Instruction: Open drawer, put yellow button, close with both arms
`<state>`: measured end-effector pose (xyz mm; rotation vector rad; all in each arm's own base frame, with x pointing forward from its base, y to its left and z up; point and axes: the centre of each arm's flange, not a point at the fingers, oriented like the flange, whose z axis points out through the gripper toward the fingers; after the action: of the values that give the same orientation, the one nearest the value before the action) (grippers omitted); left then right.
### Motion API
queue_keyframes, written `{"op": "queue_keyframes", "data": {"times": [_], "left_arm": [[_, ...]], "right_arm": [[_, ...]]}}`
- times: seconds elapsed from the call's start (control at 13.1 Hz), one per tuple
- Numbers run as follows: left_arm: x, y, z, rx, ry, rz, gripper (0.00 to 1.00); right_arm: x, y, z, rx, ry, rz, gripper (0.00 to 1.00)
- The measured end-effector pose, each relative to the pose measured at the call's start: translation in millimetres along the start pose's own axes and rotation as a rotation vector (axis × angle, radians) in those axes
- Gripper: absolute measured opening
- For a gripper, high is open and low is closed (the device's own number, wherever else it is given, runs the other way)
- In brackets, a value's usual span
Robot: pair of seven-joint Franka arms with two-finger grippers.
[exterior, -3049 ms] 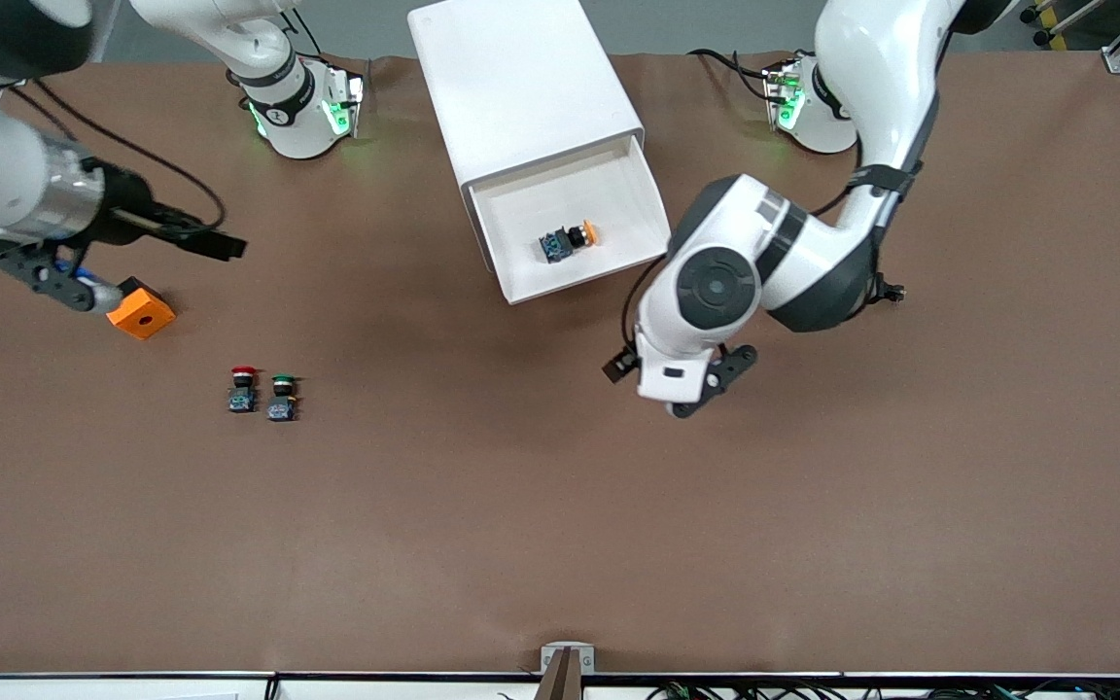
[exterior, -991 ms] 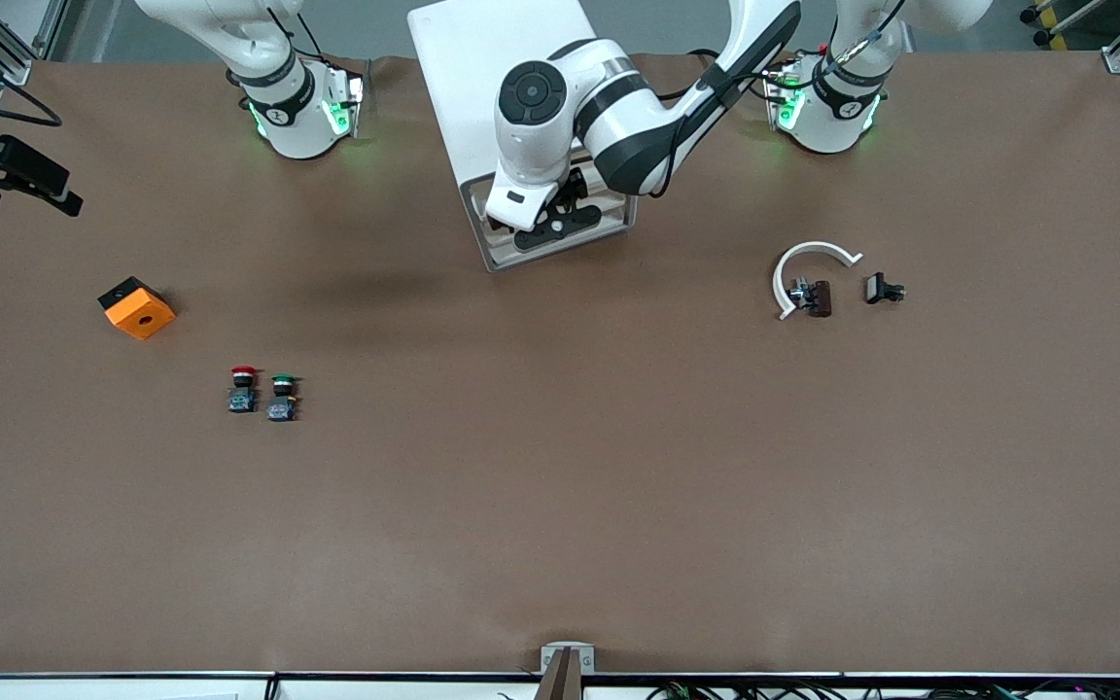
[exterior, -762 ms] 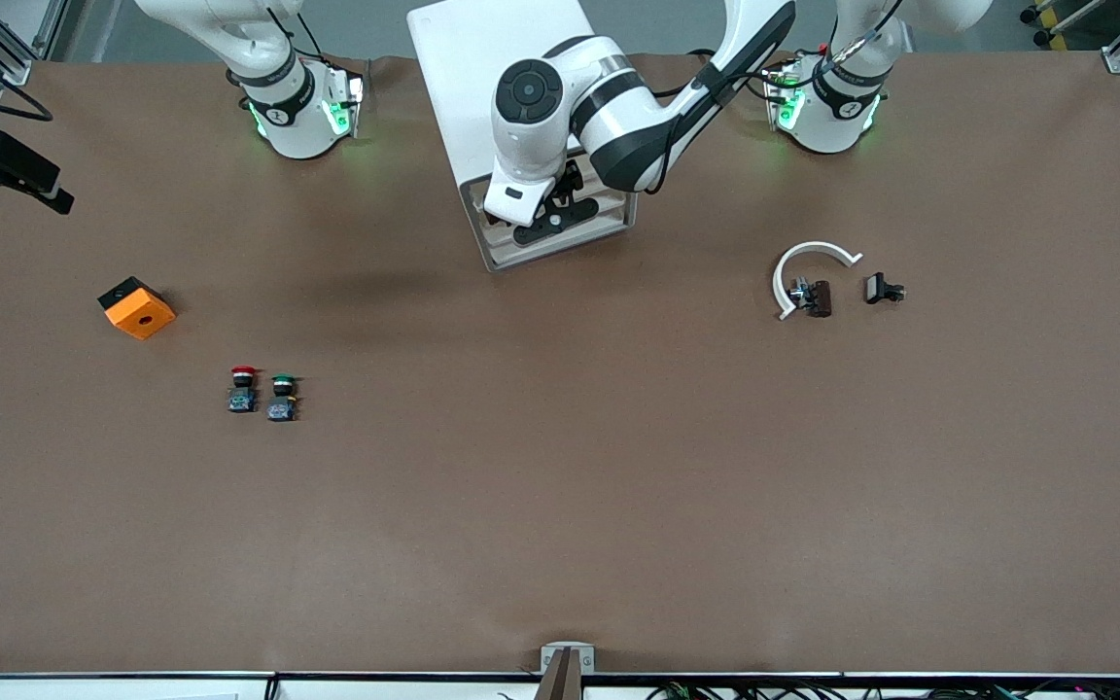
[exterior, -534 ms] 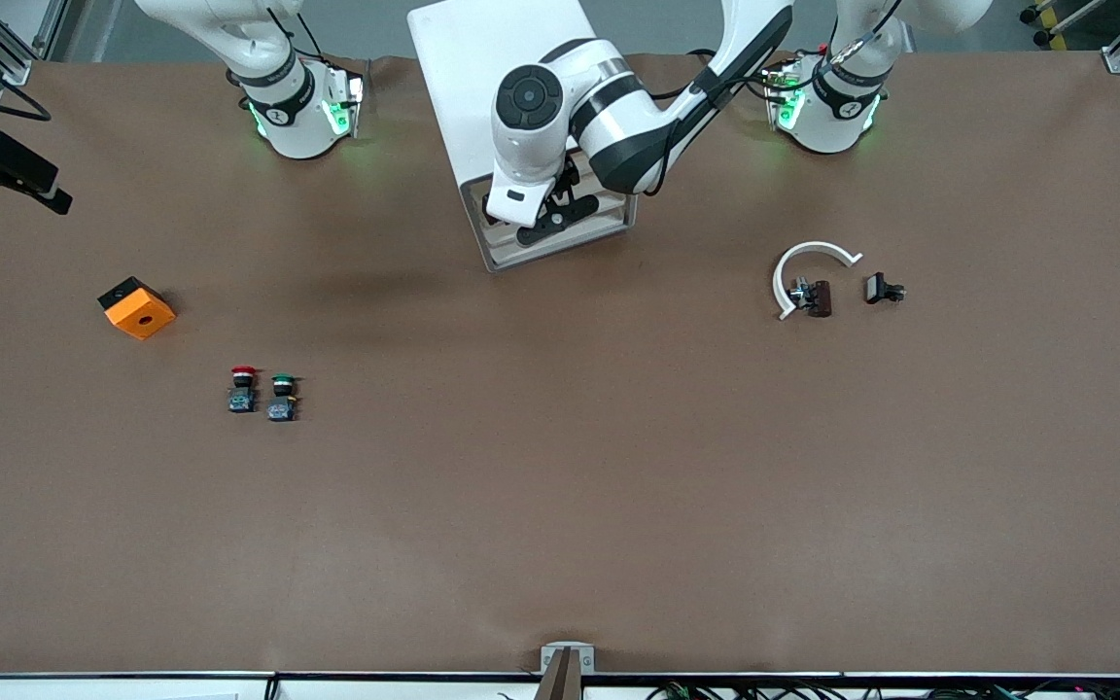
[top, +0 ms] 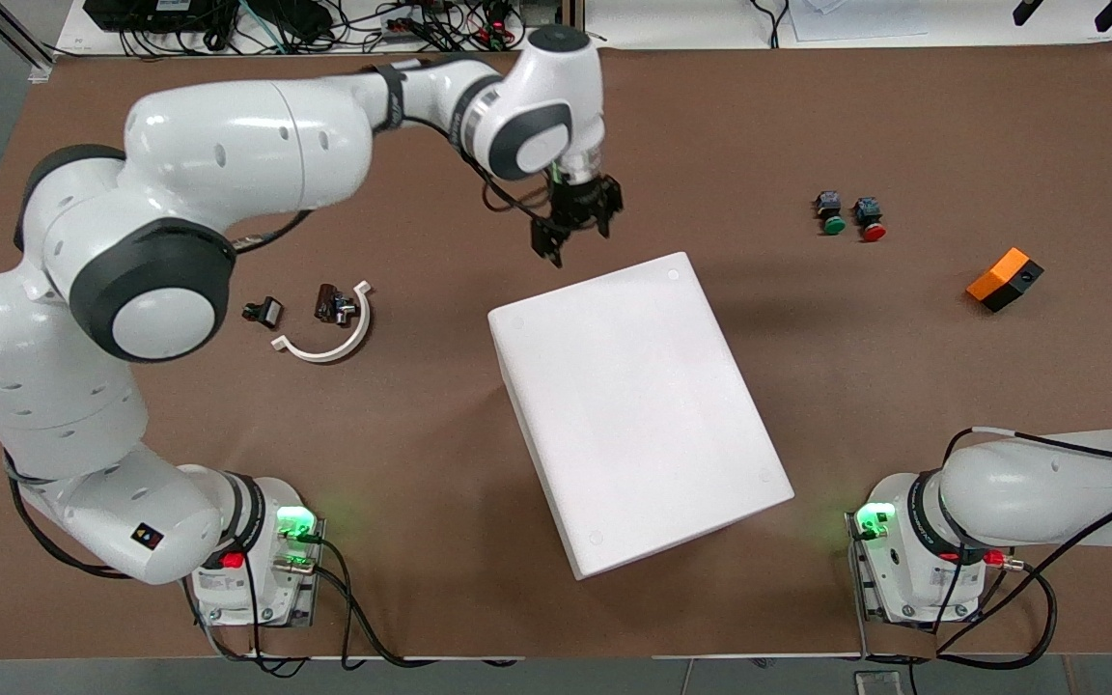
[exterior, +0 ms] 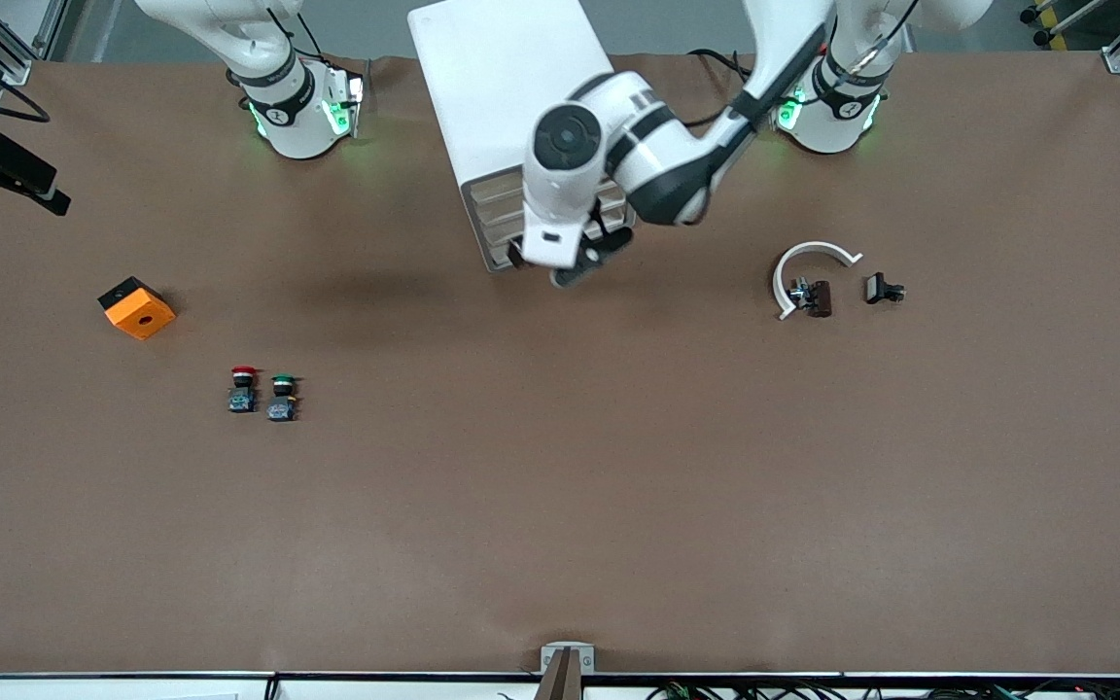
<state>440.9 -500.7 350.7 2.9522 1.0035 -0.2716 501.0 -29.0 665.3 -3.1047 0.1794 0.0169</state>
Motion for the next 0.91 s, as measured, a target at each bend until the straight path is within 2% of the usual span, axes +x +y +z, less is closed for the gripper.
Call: {"op": "queue_keyframes", "data": {"times": [0.3, 0.53, 0.76, 0.91], "left_arm": [[152.7, -25.1, -50.1, -0.04, 0.13, -0.127, 1.0], [247.5, -65.2, -79.6, -0.044, 0.17, -0.145, 1.0], [322.5, -116.3, -122.6, -0.049, 0.187, -0.156, 1.0], [351.4, -144.7, -157.6, -0.065, 0.209, -0.172, 1.0]], "right_arm": [[0.8, 0.8, -0.7, -0.009, 0.003, 0.0, 1.0], [1.0, 0.8, -1.8, -0.01, 0.005, 0.0, 1.0], [2.8, 0.6, -0.1, -0.01, 0.002, 0.0, 1.0], [4.1, 0.4, 0.3, -0.011, 0.002, 0.0, 1.0]]}}
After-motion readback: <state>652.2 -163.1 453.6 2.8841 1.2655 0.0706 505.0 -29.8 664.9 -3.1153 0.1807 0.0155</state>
